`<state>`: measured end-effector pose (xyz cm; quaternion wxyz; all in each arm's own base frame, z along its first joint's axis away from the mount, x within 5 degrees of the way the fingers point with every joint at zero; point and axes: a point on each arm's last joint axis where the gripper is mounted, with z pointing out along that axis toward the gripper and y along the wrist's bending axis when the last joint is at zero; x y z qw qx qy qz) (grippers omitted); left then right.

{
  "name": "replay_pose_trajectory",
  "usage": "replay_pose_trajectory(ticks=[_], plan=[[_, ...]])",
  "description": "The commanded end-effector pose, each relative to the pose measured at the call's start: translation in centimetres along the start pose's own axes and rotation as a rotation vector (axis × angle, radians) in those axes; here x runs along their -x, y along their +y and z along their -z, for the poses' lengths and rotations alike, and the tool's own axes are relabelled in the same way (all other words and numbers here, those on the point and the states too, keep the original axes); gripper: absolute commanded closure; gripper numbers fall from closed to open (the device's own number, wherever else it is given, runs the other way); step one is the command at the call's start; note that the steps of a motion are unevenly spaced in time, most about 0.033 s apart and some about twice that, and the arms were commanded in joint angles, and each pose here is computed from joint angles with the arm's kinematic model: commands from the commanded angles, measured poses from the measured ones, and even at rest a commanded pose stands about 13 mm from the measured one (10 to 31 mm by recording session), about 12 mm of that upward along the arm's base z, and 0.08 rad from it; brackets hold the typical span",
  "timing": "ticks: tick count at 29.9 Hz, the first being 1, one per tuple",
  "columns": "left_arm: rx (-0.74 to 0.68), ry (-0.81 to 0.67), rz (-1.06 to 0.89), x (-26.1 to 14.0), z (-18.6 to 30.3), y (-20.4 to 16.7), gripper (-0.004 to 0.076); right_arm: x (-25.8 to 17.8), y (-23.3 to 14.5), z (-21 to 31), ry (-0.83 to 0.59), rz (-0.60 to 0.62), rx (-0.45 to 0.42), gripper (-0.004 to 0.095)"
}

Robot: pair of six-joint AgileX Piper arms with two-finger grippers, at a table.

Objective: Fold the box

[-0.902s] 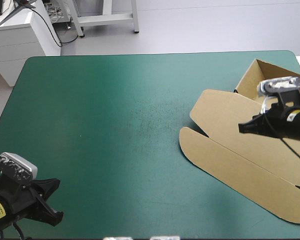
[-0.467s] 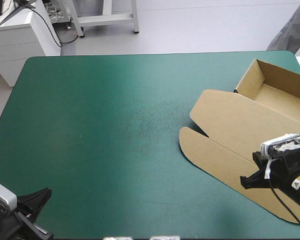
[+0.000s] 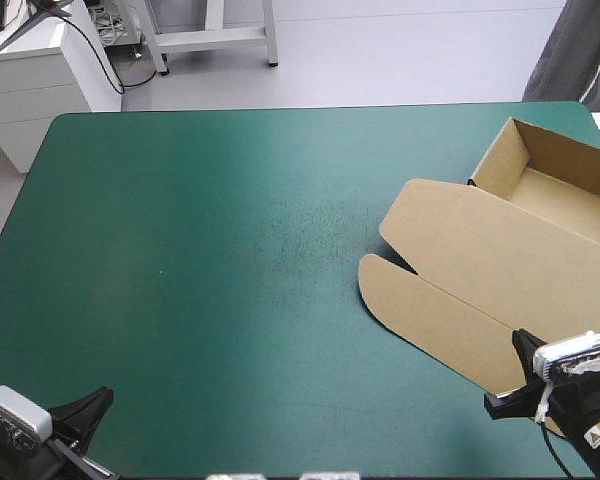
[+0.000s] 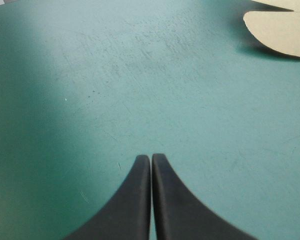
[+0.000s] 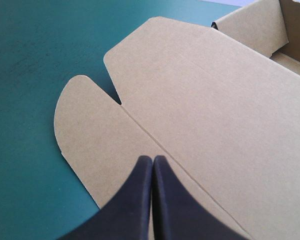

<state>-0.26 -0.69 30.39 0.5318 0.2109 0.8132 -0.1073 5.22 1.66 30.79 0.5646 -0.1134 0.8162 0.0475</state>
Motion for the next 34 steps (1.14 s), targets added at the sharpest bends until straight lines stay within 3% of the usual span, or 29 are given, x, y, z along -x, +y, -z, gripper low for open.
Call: replay_pose_trajectory(ticks=[1,12,34], plan=[[0.007,-0.107,0.003,0.5,-0.2,0.1,0.0732,0.3,0.0,0.5,-0.109,-0.002,-0.015,0.0927],[0.011,-0.172,0.009,-1.0,0.0,-0.1,0.0732,-2.6,0.3,1.0,-0.137,-0.081,-0.015,0.0927],[-0.05,-0.177,0.153,-0.9,0.0,-0.5,0.0732,-2.6,0.4,1.4,-0.159,-0.078,-0.019,0.0927]])
